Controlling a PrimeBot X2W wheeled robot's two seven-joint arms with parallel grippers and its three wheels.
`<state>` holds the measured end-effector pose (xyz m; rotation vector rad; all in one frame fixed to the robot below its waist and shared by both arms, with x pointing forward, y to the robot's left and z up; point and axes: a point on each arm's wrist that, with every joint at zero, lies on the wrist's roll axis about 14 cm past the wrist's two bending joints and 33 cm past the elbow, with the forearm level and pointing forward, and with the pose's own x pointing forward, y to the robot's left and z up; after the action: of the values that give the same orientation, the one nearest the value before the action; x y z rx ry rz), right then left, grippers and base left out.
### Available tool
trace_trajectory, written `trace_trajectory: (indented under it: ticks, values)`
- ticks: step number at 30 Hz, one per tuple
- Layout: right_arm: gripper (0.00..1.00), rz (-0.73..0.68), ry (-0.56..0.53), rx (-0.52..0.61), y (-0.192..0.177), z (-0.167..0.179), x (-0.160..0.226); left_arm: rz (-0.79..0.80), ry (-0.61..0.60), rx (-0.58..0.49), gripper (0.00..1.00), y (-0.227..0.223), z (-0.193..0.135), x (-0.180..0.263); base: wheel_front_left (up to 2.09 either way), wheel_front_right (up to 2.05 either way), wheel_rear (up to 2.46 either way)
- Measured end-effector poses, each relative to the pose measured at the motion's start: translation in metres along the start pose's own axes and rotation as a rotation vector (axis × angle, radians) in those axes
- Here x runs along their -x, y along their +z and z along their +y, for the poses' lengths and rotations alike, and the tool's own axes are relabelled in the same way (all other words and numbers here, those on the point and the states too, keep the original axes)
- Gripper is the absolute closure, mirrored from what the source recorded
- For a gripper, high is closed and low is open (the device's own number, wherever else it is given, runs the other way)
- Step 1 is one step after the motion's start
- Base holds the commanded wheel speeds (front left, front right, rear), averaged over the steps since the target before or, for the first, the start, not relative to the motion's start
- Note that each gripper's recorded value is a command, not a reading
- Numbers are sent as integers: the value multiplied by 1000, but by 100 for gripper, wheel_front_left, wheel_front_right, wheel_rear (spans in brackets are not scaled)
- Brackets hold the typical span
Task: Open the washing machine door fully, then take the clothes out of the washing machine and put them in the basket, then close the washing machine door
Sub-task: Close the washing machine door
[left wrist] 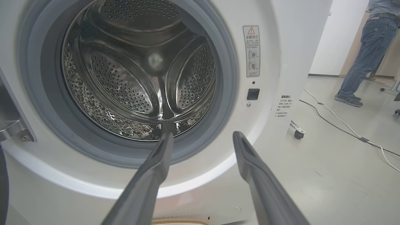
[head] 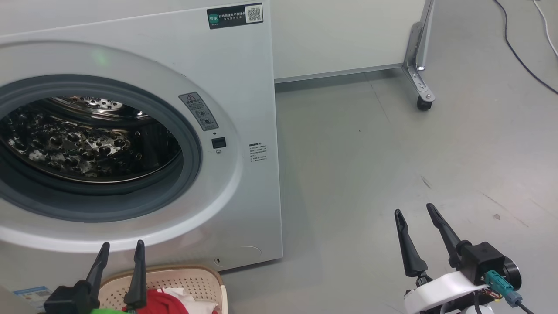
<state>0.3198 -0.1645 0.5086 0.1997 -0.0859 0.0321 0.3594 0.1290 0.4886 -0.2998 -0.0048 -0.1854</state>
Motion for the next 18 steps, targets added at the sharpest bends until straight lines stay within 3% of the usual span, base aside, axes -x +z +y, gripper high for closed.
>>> trace_trajectory:
  ticks: [18]
  values:
    - [0, 4, -3, -2, -1, 0, 0, 2, 2, 0, 0, -1, 0, 1, -105, 105, 0]
